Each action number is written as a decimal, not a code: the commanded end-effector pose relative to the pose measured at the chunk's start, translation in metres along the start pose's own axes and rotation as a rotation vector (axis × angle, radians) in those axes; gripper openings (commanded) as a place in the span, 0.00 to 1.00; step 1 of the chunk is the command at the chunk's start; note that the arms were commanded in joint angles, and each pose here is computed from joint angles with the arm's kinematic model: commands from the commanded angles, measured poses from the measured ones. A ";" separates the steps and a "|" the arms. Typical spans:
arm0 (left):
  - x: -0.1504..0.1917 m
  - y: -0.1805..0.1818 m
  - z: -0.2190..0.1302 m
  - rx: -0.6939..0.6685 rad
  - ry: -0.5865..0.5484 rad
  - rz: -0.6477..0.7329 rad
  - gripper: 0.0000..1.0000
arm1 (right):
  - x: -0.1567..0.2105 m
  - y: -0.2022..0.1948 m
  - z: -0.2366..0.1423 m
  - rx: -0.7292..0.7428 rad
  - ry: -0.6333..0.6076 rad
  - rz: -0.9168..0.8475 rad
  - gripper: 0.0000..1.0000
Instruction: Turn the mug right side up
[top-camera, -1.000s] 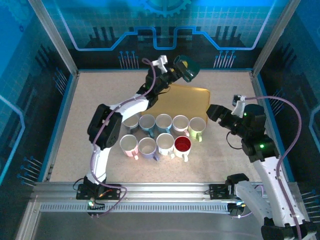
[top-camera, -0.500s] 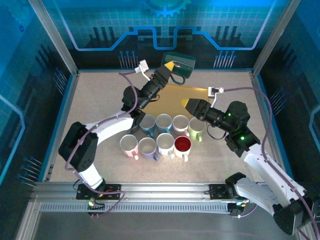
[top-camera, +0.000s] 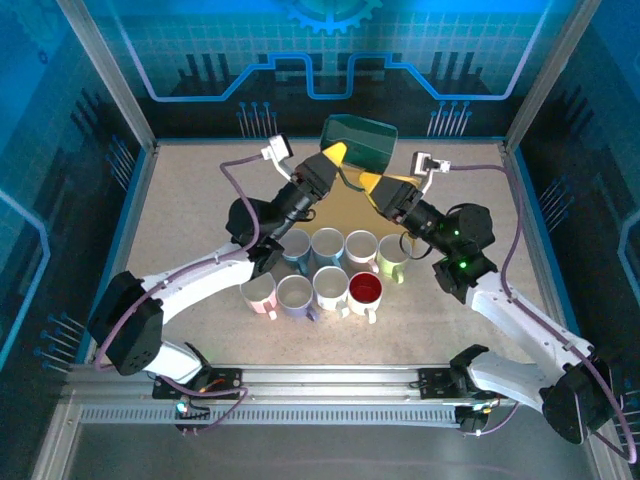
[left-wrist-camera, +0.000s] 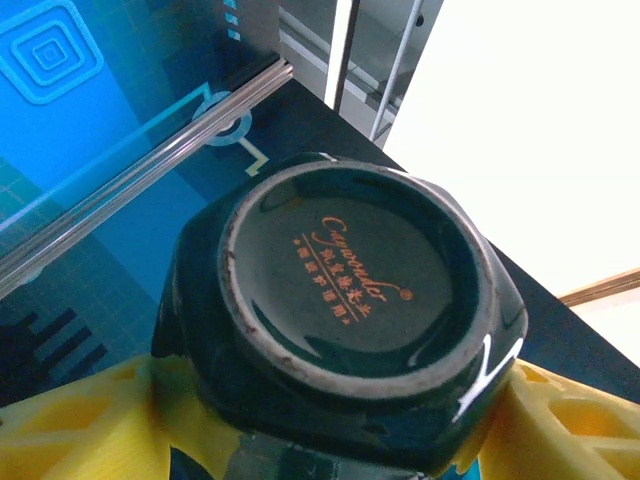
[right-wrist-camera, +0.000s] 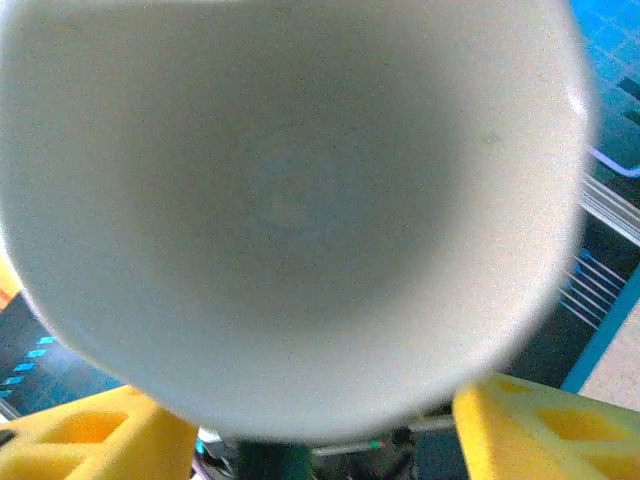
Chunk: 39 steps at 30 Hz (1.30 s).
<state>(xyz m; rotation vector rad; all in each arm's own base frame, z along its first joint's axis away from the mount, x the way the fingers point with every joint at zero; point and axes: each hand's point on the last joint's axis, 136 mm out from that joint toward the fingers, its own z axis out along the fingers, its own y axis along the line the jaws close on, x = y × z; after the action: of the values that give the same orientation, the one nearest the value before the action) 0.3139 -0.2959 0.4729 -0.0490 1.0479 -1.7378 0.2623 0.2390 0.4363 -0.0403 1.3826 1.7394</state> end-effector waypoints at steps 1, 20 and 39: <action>-0.023 -0.050 -0.005 0.143 -0.074 0.054 0.37 | -0.004 0.026 0.001 -0.095 -0.032 -0.052 0.61; 0.008 -0.032 -0.054 0.010 0.029 0.079 0.97 | 0.014 0.010 -0.028 0.088 -0.004 -0.091 0.00; -0.052 -0.039 -0.222 -0.800 0.365 0.814 0.99 | 0.088 -0.056 -0.185 0.987 0.637 -0.528 0.00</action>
<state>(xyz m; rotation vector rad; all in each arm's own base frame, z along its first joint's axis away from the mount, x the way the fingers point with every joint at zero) 0.1888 -0.1452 0.4446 0.1240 1.4916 -0.8929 0.1636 0.1806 0.2843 -0.3324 2.2554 0.7736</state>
